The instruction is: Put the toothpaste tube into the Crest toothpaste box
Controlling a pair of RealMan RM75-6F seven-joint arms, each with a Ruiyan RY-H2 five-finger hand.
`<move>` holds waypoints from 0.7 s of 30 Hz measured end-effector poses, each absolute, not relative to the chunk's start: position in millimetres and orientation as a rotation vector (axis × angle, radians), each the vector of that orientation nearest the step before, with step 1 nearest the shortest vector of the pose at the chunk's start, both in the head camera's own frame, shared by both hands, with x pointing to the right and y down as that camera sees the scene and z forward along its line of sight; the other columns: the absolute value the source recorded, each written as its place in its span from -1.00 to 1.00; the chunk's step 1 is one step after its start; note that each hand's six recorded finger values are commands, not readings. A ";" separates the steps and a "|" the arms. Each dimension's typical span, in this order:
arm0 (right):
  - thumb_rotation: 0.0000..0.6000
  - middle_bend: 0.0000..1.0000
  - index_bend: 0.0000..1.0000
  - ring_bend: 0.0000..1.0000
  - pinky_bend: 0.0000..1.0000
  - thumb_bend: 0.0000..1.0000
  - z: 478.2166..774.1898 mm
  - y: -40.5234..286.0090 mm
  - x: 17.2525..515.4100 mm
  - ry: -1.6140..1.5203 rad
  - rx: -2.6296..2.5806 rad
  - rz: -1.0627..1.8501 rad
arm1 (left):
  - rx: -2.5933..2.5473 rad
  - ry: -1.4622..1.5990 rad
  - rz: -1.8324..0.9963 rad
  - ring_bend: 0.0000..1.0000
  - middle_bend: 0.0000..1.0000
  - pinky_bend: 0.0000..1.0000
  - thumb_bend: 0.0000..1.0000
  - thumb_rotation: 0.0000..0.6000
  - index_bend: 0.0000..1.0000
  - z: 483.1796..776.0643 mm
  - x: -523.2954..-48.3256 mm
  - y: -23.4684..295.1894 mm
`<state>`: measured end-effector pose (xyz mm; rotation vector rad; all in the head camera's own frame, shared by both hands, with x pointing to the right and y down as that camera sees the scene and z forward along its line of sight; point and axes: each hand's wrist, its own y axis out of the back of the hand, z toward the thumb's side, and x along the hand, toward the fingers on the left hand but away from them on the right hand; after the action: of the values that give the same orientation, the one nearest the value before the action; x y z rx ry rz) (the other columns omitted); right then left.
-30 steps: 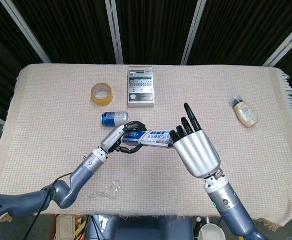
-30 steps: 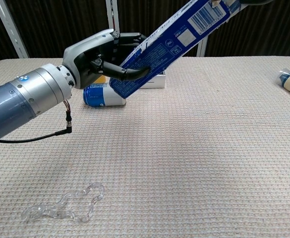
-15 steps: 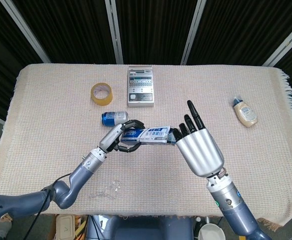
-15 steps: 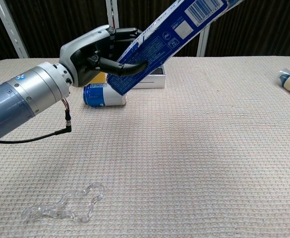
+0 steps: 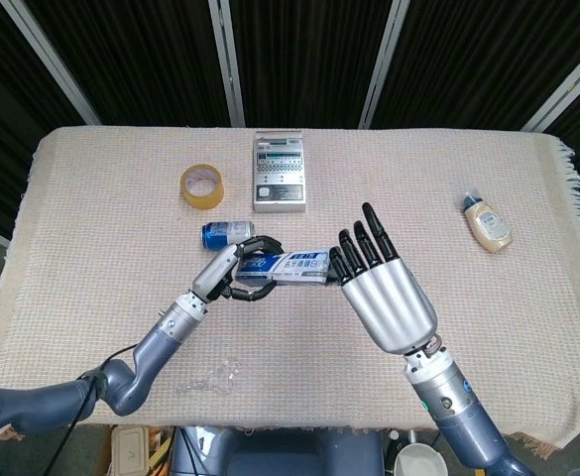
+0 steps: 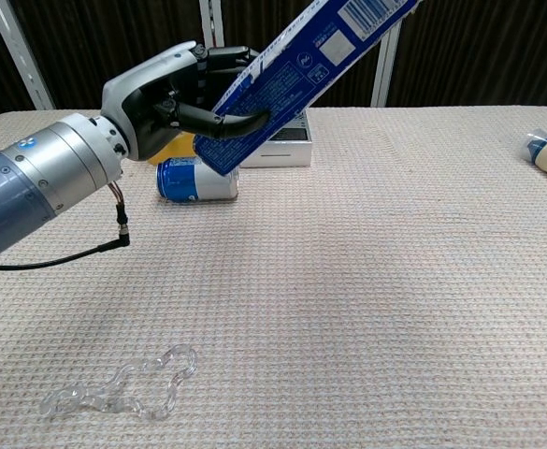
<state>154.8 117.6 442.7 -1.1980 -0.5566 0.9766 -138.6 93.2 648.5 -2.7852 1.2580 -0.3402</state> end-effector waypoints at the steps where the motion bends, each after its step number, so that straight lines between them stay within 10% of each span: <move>1: 1.00 -0.67 -0.47 -0.66 -1.00 -0.19 441.8 117.2 154.9 -0.555 -1.185 0.978 | -2.785 1.261 -0.338 -0.55 -0.28 -0.42 -0.21 1.00 -0.12 648.3 -138.9 93.1; 21: 1.00 -0.72 -0.48 -0.68 -1.00 -0.19 414.4 106.2 209.6 -0.695 -0.958 1.089 | -2.839 1.420 -0.100 -0.54 -0.26 -0.42 -0.21 1.00 -0.12 610.5 -160.6 85.5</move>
<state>209.6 106.2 414.4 -0.9580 -0.6949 1.0886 -160.6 85.5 610.5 -2.8392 1.4200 -0.0995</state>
